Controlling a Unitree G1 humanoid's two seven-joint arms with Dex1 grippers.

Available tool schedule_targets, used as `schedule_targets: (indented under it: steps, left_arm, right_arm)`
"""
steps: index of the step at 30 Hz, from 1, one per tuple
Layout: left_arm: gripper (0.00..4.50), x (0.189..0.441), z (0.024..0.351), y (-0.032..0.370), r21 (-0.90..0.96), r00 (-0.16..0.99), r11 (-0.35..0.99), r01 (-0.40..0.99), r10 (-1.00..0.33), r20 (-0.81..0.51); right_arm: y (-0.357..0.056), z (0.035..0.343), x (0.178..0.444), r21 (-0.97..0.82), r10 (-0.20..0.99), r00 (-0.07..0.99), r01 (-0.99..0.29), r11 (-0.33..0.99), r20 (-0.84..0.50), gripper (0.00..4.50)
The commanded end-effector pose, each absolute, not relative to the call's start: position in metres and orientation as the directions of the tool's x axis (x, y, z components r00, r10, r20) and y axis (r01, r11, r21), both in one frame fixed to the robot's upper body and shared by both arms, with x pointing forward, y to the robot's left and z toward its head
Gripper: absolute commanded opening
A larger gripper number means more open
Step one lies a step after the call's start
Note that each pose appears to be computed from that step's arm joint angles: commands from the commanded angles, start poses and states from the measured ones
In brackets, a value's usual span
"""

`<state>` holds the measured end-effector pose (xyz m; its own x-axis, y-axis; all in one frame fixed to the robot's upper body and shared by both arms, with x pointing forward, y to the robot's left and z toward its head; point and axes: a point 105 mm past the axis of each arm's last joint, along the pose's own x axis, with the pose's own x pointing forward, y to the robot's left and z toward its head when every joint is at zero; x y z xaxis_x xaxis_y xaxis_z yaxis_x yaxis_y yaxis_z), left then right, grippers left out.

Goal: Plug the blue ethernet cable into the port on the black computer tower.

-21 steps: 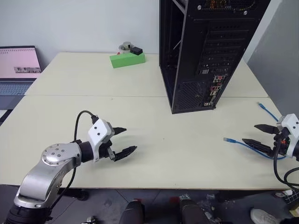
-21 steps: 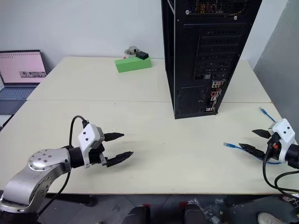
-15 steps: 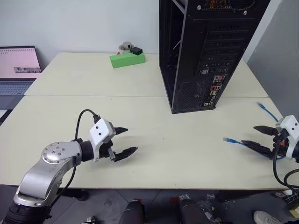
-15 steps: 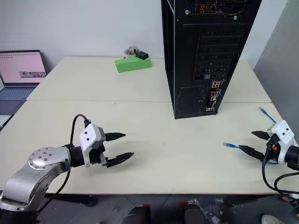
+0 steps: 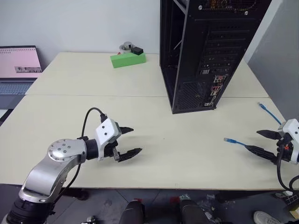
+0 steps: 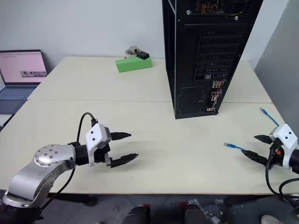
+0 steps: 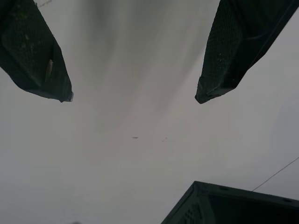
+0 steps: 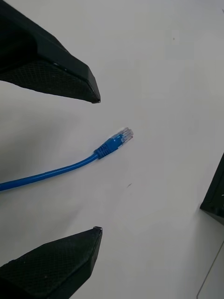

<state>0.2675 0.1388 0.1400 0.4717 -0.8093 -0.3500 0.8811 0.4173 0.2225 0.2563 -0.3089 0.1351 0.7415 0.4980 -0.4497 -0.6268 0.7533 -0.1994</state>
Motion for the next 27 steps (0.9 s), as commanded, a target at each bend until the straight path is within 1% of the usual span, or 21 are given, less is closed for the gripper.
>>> schedule_targets:
  steps: [1, 5, 10, 16, 20, 22, 23, 24, 25, 26, 27]
  left_arm:
    - [4.50, 0.268, 0.146, 0.120, 0.256, 0.405, 0.332, 0.908, -0.854, -0.328]
    - [4.50, 0.273, 0.145, 0.102, 0.258, 0.336, 0.259, 0.931, -0.884, -0.325]
    - [4.50, 0.276, 0.141, 0.082, 0.295, 0.252, 0.152, 0.944, -0.905, -0.342]
    - [4.50, 0.275, 0.137, 0.058, 0.322, 0.182, 0.069, 0.944, -0.924, -0.337]
    - [4.50, 0.275, 0.135, 0.055, 0.326, 0.177, 0.062, 0.943, -0.926, -0.334]
    - [4.50, 0.274, 0.134, 0.055, 0.328, 0.176, 0.060, 0.943, -0.925, -0.336]
    - [4.50, 0.273, 0.134, 0.056, 0.323, 0.175, 0.061, 0.944, -0.925, -0.336]
    - [4.50, 0.273, 0.134, 0.056, 0.319, 0.174, 0.062, 0.946, -0.926, -0.336]
    - [4.50, 0.272, 0.134, 0.057, 0.318, 0.174, 0.062, 0.946, -0.926, -0.337]
    - [4.50, 0.272, 0.134, 0.058, 0.317, 0.174, 0.063, 0.946, -0.925, -0.337]
    - [4.50, 0.272, 0.134, 0.059, 0.316, 0.176, 0.065, 0.947, -0.925, -0.338]
  right_arm:
    - [-0.311, 0.153, 0.252, -0.284, 0.469, 0.769, -0.611, 0.739, -0.434, 4.50]
    - [-0.311, 0.151, 0.249, -0.313, 0.436, 0.784, -0.590, 0.744, -0.442, 4.50]
    - [-0.312, 0.134, 0.253, -0.336, 0.393, 0.770, -0.593, 0.732, -0.503, 4.50]
    - [-0.315, 0.115, 0.279, -0.311, 0.384, 0.744, -0.607, 0.732, -0.547, 4.50]
    - [-0.316, 0.106, 0.290, -0.293, 0.391, 0.718, -0.628, 0.721, -0.577, 4.50]
    - [-0.317, 0.100, 0.292, -0.257, 0.402, 0.697, -0.637, 0.727, -0.594, 4.50]
    - [-0.318, 0.098, 0.292, -0.245, 0.404, 0.683, -0.646, 0.723, -0.609, 4.13]
    - [-0.319, 0.096, 0.292, -0.238, 0.406, 0.672, -0.653, 0.719, -0.619, 4.07]
    - [-0.320, 0.094, 0.291, -0.235, 0.404, 0.661, -0.661, 0.713, -0.632, 3.70]
    - [-0.321, 0.094, 0.291, -0.234, 0.405, 0.655, -0.666, 0.709, -0.638, 3.61]
    - [-0.321, 0.094, 0.290, -0.226, 0.407, 0.648, -0.669, 0.708, -0.643, 3.39]
